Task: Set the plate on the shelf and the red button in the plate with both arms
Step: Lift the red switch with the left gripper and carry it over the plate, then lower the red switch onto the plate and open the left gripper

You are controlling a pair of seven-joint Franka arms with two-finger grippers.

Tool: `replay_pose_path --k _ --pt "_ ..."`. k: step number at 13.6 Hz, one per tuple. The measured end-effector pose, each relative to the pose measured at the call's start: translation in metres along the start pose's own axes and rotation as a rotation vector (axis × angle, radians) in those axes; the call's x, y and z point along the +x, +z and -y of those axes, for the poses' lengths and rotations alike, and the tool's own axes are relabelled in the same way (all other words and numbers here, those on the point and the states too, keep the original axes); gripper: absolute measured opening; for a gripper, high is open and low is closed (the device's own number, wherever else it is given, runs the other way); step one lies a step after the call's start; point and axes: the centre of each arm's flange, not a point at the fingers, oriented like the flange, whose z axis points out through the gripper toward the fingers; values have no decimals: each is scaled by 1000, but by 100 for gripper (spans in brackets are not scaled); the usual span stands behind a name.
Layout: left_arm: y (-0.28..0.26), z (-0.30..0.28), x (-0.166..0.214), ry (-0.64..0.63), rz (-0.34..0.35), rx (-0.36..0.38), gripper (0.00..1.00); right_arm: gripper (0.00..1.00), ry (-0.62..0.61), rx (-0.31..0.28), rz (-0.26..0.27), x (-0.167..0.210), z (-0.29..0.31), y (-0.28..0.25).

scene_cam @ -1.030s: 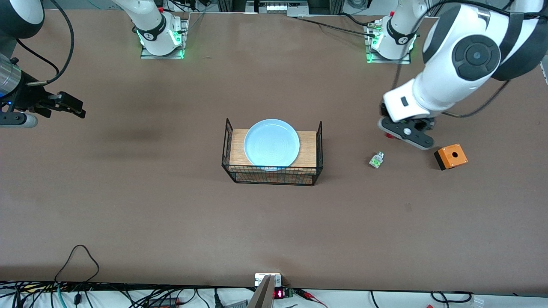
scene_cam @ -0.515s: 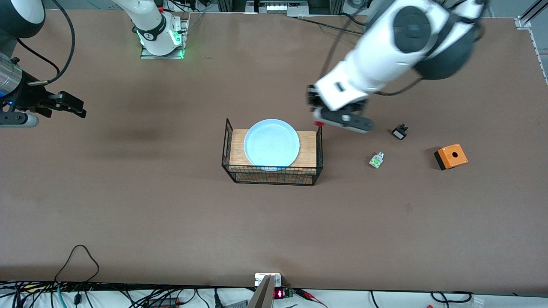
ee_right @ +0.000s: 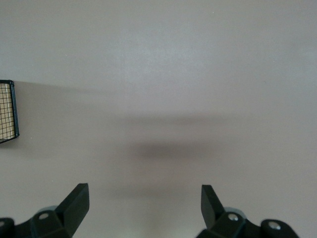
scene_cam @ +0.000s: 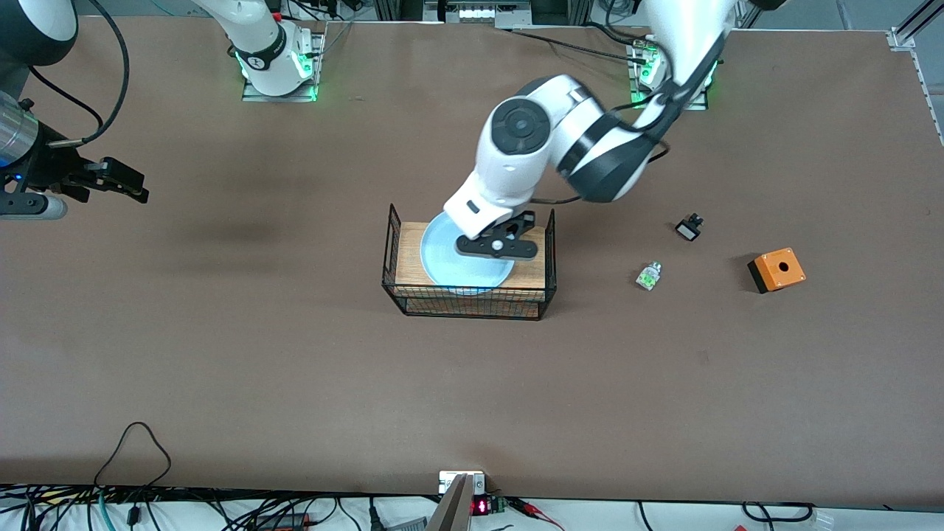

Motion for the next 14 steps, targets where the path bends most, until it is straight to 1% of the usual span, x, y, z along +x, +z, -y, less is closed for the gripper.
replay_pose_path --k 2,4,5,9,10,11,14 --pt "16 -6 2 -14 -9 -21 41 100 0 0 -1 0 0 0" --pt "23 -9 2 -21 -8 -24 41 100 0 0 -6 0 0 -3" --pt "23 -8 3 -24 -9 -23 48 100 0 0 -10 1 0 -5" --pt "13 -5 9 -33 -17 -20 89 100 0 0 -15 1 0 -7" --pt "3 -2 10 -38 -17 -11 98 100 0 0 -15 1 0 -7" --pt "-15 4 10 -47 -16 8 100 100 0 0 -15 1 0 -8" --pt "-102 45 12 -102 -34 72 100 100 -1 0 -17 1 0 -8"
